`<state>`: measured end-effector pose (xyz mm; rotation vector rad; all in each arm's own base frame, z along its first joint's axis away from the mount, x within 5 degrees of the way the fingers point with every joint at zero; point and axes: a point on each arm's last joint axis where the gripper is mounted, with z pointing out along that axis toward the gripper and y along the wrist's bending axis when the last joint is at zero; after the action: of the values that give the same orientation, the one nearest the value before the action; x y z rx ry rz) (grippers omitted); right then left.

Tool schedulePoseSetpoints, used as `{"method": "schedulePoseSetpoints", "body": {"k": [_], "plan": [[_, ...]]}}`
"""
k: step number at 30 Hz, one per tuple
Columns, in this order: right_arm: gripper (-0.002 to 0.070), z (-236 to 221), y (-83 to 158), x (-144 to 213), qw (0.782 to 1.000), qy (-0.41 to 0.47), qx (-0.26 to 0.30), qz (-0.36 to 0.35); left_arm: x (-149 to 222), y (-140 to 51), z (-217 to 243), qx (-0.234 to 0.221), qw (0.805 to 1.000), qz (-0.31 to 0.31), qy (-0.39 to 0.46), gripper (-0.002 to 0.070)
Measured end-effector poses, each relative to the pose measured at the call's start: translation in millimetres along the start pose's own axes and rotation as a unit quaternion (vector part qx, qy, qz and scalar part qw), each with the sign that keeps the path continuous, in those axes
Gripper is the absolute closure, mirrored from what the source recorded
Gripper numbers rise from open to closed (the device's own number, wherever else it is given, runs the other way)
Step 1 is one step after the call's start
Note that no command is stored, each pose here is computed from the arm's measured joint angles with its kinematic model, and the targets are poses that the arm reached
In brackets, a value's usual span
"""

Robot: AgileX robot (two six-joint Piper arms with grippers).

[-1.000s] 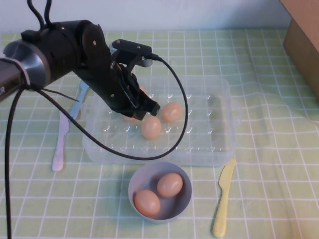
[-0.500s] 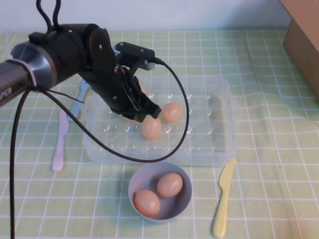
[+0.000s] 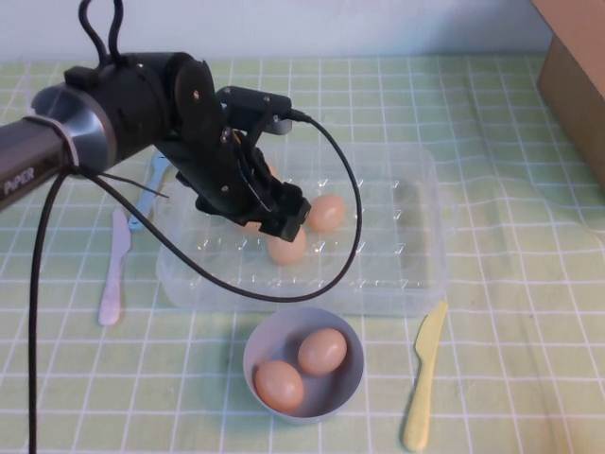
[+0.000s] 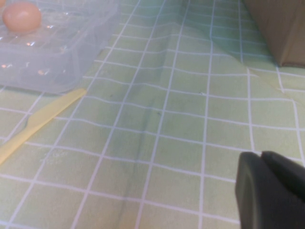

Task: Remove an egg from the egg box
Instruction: Pick up the egg from the plastic box

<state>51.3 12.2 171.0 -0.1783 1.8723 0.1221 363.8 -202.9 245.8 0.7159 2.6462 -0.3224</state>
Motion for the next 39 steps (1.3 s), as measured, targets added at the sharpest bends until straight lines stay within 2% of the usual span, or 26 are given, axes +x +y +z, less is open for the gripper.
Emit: {"method": "schedulePoseSetpoints", "body": {"k": [3,7,12,17,21,29,39], "plan": [[0.0694,0,0,0,1.000,0.000,0.000,0.000,0,1.0,9,0.002,1.000,-0.009,0.003,0.0131],[0.0694,0,0,0,1.000,0.000,0.000,0.000,-3,2.7,17,-0.001,1.000,-0.012,-0.014,0.0109],[0.0694,0,0,0,1.000,0.000,0.000,0.000,-4,1.6,27,-0.001,1.000,-0.009,-0.019,0.0104],[0.0694,0,0,0,1.000,0.000,0.000,0.000,-3,-12.6,42,0.003,1.000,0.028,-0.011,0.0104],[0.0694,0,0,0,1.000,0.000,0.000,0.000,-4,-18.8,46,-0.011,0.998,0.057,-0.017,0.0104],[0.0694,0,0,0,1.000,-0.001,0.000,0.000,-5,-15.2,45,-0.036,0.997,0.063,-0.025,0.0104],[0.0694,0,0,0,1.000,-0.002,0.000,0.000,-6,-14.5,49,-0.038,0.997,0.064,-0.030,0.0103]]}}
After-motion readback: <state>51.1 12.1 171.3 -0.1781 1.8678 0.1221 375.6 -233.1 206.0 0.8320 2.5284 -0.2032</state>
